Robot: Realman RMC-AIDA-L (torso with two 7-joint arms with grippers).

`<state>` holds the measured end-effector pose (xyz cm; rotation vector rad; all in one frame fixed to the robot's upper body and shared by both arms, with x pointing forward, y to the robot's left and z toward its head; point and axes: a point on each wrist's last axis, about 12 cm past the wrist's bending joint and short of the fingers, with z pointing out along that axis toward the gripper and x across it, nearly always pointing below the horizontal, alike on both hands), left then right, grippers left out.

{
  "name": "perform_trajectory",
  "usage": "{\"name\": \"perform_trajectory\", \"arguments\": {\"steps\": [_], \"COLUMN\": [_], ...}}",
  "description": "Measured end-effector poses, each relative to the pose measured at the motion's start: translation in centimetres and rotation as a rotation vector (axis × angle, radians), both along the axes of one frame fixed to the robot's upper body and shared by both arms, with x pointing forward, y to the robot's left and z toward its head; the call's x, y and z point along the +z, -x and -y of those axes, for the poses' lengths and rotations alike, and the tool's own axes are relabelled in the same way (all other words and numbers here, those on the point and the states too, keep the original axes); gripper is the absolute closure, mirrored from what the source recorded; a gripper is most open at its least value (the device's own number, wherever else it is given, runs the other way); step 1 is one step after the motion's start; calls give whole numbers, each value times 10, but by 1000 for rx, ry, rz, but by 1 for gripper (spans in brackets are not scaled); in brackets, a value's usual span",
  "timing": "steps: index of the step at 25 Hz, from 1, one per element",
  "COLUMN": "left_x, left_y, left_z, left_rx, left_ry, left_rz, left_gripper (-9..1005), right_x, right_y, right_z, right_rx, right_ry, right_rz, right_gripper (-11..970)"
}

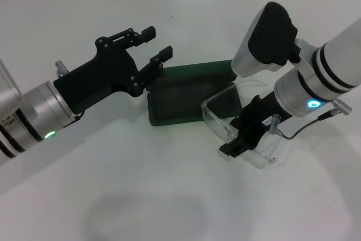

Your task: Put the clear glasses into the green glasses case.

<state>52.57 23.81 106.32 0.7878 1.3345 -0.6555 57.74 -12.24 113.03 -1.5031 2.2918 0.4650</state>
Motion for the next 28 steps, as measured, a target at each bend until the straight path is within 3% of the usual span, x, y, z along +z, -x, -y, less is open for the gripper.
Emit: {"name": "perform_trajectory", "arguments": {"steps": [5, 17, 23, 28], "left_x": [0, 2, 0, -2], "left_y": [-3, -6, -4, 0], "left_z": [2, 4, 2, 0], "left_rx": [0, -4, 1, 5], "left_ry": [-11, -15, -17, -13], "left_rz": [-1, 0, -4, -8], "left_gripper": [540, 540, 540, 540], "right_x": [0, -2, -2, 4], "right_y": [1, 8, 14, 17], "right_z": [-1, -8, -15, -15], "right_rx": [6, 82, 162, 175], "right_ry": [4, 47, 58, 32], "right_rz": [-1, 13, 49, 80], "right_gripper": [313, 572, 771, 784]}}
